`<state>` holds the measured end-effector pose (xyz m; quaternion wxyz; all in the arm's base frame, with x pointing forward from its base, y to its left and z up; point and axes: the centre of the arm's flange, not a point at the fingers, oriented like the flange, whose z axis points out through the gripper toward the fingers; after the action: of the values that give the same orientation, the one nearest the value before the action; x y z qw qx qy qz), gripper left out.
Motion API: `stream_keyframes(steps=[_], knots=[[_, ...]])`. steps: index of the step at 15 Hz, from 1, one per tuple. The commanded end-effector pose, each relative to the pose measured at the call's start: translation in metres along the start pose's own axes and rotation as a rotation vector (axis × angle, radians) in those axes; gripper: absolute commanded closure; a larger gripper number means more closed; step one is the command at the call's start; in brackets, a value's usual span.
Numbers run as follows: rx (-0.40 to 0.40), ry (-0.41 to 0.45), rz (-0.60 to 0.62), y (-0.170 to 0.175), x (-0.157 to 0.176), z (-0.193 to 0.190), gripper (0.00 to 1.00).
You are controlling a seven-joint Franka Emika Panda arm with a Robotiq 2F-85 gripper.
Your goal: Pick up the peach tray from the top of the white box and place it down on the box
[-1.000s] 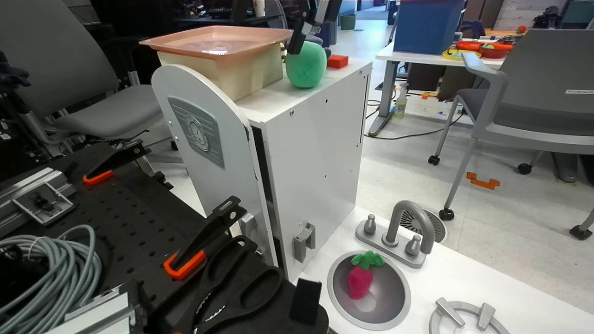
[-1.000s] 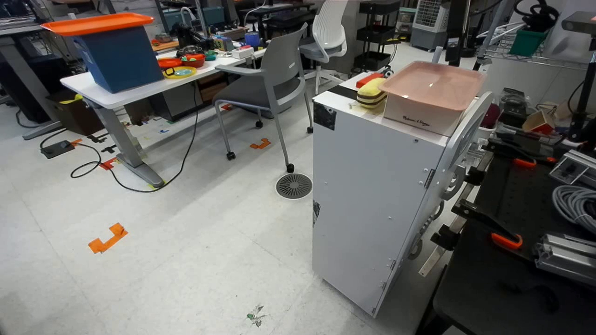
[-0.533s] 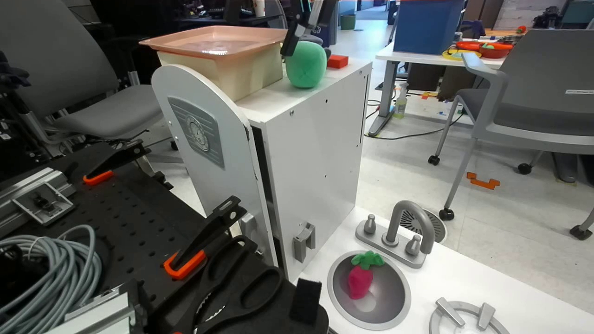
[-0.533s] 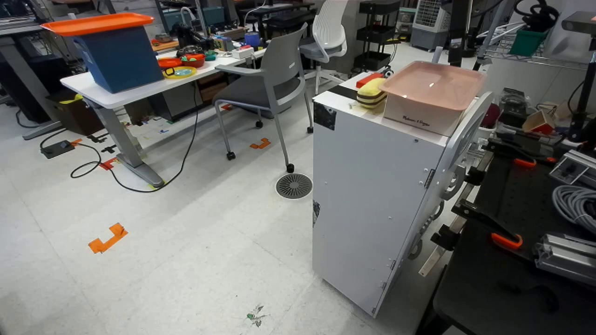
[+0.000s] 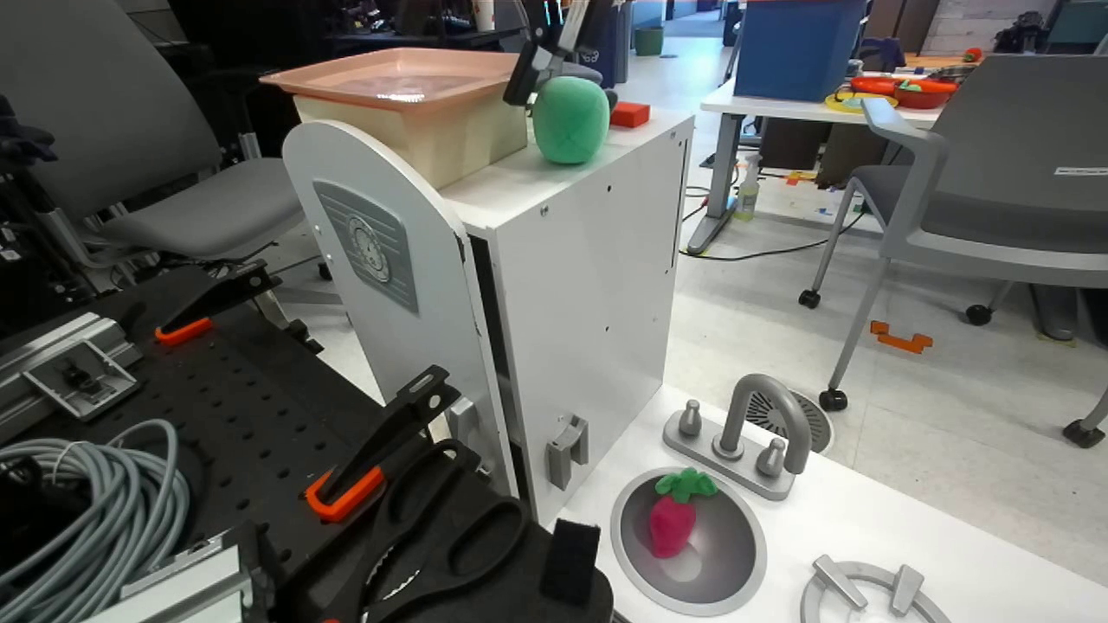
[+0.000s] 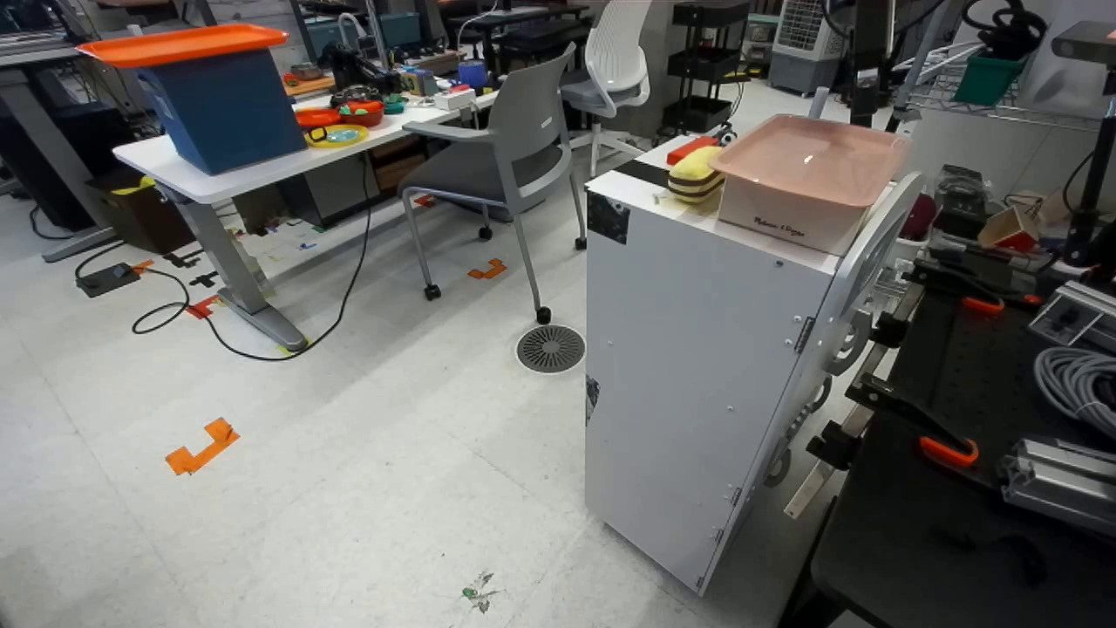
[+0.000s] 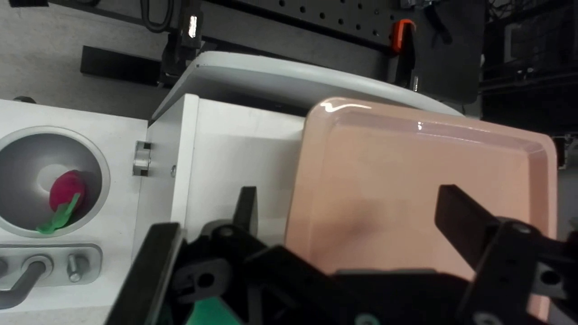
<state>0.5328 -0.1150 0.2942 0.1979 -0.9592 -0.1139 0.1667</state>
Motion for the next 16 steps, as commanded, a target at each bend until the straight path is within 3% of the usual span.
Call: stream_keyframes(steps=[1, 5, 16], knots=[[0.031, -0.012, -0.019, 0.009, 0.005, -0.007, 0.0], [0.016, -0.006, -0.04, 0.01, 0.005, -0.009, 0.0], [0.089, 0.026, -0.088, 0.028, -0.004, -0.022, 0.0]])
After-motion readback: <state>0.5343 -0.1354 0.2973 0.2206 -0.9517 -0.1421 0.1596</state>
